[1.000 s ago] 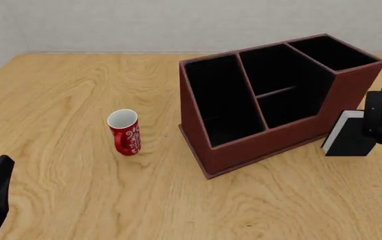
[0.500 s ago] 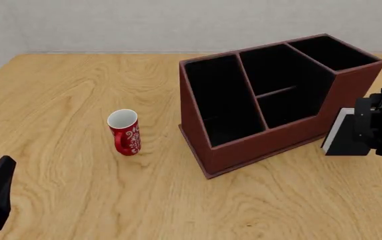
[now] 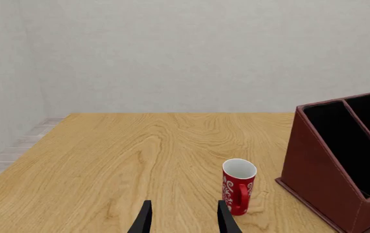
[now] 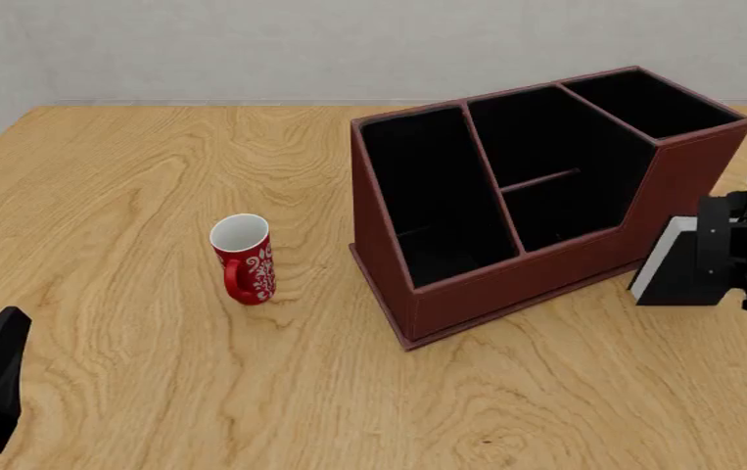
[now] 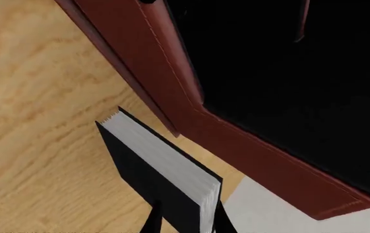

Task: Pick up the book and place it in the left compartment of the caddy.

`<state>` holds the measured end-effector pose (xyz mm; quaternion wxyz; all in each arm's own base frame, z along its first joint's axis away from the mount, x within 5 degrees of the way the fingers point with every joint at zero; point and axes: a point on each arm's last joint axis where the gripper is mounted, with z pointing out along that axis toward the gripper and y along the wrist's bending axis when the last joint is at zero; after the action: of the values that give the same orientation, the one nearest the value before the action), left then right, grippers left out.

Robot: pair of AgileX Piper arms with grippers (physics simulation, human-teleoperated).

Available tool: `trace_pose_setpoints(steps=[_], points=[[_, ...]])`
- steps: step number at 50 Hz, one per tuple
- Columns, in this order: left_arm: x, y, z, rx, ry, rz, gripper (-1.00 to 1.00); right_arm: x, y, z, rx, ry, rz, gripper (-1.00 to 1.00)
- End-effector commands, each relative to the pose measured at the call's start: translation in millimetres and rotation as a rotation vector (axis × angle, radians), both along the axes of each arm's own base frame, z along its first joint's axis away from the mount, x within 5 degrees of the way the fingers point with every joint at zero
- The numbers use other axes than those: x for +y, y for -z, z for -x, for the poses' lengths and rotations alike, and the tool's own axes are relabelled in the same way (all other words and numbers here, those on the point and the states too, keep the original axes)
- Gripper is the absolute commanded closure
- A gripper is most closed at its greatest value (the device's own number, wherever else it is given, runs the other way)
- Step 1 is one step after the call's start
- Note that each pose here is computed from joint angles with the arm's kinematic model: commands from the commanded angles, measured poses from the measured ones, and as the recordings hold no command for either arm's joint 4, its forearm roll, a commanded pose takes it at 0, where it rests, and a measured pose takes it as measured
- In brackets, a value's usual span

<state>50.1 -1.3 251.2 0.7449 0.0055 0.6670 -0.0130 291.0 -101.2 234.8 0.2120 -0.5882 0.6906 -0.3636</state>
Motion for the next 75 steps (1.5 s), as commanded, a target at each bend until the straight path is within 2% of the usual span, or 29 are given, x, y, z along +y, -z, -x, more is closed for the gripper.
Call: trace_pose_setpoints(steps=[1,15,16,19,39,59,66,68,70,73,75], points=[[0,0,1,0.000,0.003,0.001,-1.00,8,8,1,0.028,0.012,-0.054,1.00],[0,-6,4,-0.008,0.014,0.013,-1.00,18,-5,20,0.015,0.002,-0.056,1.00],[-1,-6,4,-0.009,0.015,0.013,-1.00,15,-6,20,0.000,0.009,-0.050,1.00],[-1,-7,5,-0.011,0.019,0.016,-1.00,13,-1,31,0.015,0.004,-0.022,1.00],[-1,-13,7,-0.026,0.032,0.037,-1.00,29,-28,63,-0.010,0.003,-0.040,1.00],[-2,-16,8,-0.043,0.065,0.048,-1.00,40,-56,112,-0.039,0.051,-0.059,1.00],[-3,-16,8,-0.045,0.076,0.051,-1.00,47,-73,135,-0.035,0.072,-0.084,1.00],[-3,-16,8,-0.047,0.080,0.053,-1.00,57,-92,143,-0.047,0.079,-0.144,1.00],[-3,-16,8,-0.048,0.082,0.055,-1.00,61,-97,150,-0.049,0.074,-0.149,1.00],[-3,-16,8,-0.049,0.086,0.055,-1.00,72,-113,164,-0.046,0.070,-0.210,1.00],[-3,-16,8,-0.051,0.088,0.057,-1.00,76,-118,172,-0.047,0.065,-0.222,1.00]])
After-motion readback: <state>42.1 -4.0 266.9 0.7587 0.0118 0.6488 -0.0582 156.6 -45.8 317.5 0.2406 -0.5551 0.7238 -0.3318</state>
